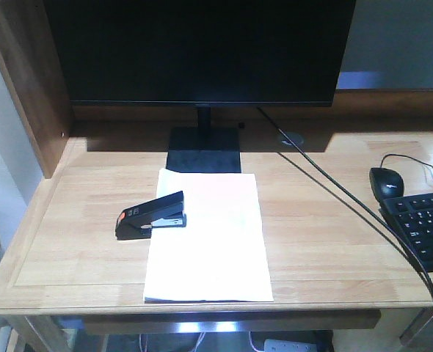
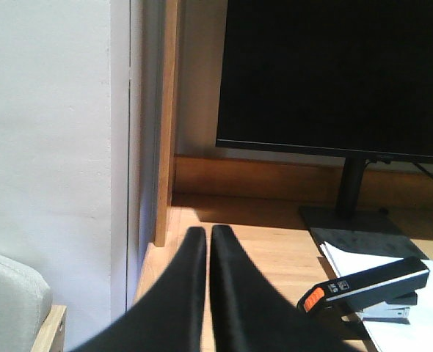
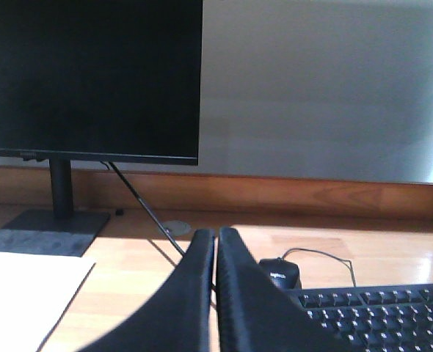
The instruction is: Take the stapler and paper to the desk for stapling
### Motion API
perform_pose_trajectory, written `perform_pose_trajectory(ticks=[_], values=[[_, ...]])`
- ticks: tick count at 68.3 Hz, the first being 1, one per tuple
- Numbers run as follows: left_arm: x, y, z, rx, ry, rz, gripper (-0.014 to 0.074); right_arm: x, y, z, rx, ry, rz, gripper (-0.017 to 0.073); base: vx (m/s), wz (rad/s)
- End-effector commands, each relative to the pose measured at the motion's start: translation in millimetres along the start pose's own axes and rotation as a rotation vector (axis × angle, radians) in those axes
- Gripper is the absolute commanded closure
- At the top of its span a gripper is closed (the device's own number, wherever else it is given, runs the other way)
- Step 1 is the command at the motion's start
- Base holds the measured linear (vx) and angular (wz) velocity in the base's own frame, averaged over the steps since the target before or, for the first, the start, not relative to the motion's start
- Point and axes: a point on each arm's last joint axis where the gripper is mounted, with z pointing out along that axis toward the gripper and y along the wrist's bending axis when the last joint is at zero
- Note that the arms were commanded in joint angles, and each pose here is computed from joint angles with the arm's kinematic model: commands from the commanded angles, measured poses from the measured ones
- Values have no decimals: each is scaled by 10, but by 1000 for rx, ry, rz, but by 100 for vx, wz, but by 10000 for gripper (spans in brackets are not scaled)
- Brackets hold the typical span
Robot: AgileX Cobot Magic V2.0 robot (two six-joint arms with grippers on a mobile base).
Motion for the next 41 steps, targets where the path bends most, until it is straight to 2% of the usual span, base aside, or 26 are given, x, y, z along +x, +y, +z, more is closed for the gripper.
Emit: perform_pose_trajectory(ticks=[1, 41], values=[[-32, 4, -8, 0, -77, -10, 600, 36, 1, -3, 3, -29, -13, 568, 0, 0], [-32, 4, -8, 0, -77, -10, 600, 47, 0, -3, 3, -16, -10, 568, 0, 0]])
